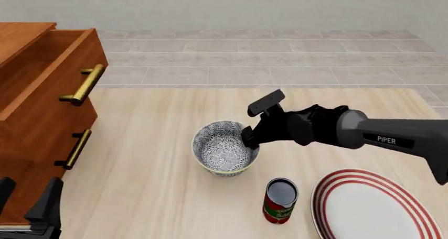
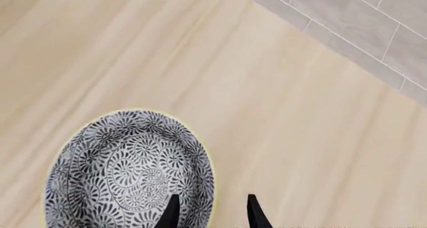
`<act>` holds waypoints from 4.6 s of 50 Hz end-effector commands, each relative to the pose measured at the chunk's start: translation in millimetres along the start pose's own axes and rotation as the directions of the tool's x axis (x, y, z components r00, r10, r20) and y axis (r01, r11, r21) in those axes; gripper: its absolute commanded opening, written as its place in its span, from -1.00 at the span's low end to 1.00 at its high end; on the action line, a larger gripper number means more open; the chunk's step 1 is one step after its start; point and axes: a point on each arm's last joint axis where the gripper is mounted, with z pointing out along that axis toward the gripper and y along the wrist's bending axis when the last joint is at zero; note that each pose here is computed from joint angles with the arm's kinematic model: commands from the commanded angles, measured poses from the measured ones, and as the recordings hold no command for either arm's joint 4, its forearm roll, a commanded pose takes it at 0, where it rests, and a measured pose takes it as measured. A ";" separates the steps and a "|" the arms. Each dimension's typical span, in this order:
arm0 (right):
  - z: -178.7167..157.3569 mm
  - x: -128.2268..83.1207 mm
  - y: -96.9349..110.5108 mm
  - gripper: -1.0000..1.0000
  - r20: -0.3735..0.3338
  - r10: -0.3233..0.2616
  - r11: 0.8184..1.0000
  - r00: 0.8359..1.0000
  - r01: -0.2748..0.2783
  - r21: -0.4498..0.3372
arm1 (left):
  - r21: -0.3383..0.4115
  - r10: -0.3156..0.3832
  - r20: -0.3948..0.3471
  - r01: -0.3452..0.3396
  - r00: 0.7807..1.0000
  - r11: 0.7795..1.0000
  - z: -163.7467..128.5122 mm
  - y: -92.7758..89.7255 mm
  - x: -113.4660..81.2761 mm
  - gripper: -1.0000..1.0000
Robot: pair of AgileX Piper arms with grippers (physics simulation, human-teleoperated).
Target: Put the bowl on the plate.
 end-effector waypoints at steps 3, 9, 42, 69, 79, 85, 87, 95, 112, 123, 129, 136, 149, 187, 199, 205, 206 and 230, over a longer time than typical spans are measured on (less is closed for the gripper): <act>15.3 12.4 -0.6 1.00 -0.044 0.009 1.000 0.999 -0.009 -0.002 | 0.000 0.000 0.000 0.000 1.000 1.000 0.0 0.0 0.0 1.00; 20.6 16.7 0.9 1.00 -0.054 0.014 1.000 0.998 -0.015 -0.005 | 0.000 0.000 0.000 0.000 1.000 1.000 0.0 0.0 0.0 1.00; 32.2 29.2 2.9 -1.00 -0.076 0.004 1.000 0.997 -0.005 -0.009 | 0.000 0.000 0.000 0.000 1.000 1.000 0.0 0.0 0.0 1.00; 8.8 12.9 -9.3 -1.00 -0.002 -0.011 1.000 1.000 0.011 0.020 | 0.000 0.000 0.000 0.000 1.000 1.000 0.0 0.0 0.0 1.00; -6.3 3.5 -9.5 -1.00 0.035 -0.013 1.000 0.999 0.012 0.025 | 0.000 0.000 0.000 0.000 1.000 1.000 0.0 0.0 0.0 1.00; -15.7 -2.4 -3.8 -1.00 0.063 0.000 1.000 0.998 -0.001 0.016 | 0.000 0.000 0.000 0.000 1.000 1.000 0.0 0.0 0.0 1.00; -17.3 -3.2 -1.4 -1.00 0.067 0.001 1.000 0.998 -0.002 0.012 | 0.000 0.000 0.000 0.000 1.000 1.000 0.0 0.0 0.0 1.00; -30.8 -10.1 -5.6 -1.00 0.101 0.036 0.999 0.994 -0.038 0.020 | 0.000 0.000 0.000 0.000 1.000 1.000 0.0 0.0 0.0 1.00; -60.0 -20.2 -0.4 -1.00 0.171 0.112 0.993 0.979 -0.114 0.000 | 0.000 0.000 0.000 0.000 1.000 1.000 0.0 0.0 0.0 1.00; -83.7 -20.2 -6.5 -1.00 0.213 0.186 0.982 0.959 -0.190 -0.001 | 0.000 0.000 0.000 0.000 1.000 1.000 0.0 0.0 0.0 1.00; -96.6 -16.6 -8.3 -1.00 0.233 0.228 0.972 0.945 -0.233 -0.006 | 0.000 0.000 0.000 0.000 1.000 1.000 0.0 0.0 0.0 1.00; -114.8 -10.9 -11.2 -1.00 0.265 0.286 0.956 0.921 -0.293 -0.014 | 0.000 0.000 0.000 0.000 1.000 1.000 0.0 0.0 0.0 1.00; -140.5 1.2 -26.2 -1.00 0.297 0.335 0.934 0.894 -0.356 0.016 | 0.000 0.000 0.000 0.000 1.000 1.000 0.0 0.0 0.0 1.00; -219.6 81.6 -46.6 -1.00 0.361 0.455 0.834 0.814 -0.532 0.148 | 0.000 0.000 0.000 0.000 1.000 1.000 0.0 0.0 0.0 1.00; -254.1 107.1 -42.5 -1.00 0.388 0.479 0.789 0.788 -0.579 0.202 | 0.000 0.000 0.000 0.000 1.000 1.000 0.0 0.0 0.0 1.00; -267.6 116.9 -40.5 -1.00 0.398 0.488 0.766 0.777 -0.599 0.232 | 0.000 0.000 0.000 0.000 1.000 1.000 0.0 0.0 0.0 1.00; -268.7 118.0 -40.0 -1.00 0.400 0.492 0.762 0.773 -0.604 0.232 | 0.000 0.000 0.000 0.000 1.000 1.000 0.0 0.0 0.0 1.00; -290.6 158.8 -24.2 -1.00 0.321 0.568 0.680 0.758 -0.652 0.337 | 0.000 0.000 0.000 0.000 1.000 1.000 0.0 0.0 0.0 1.00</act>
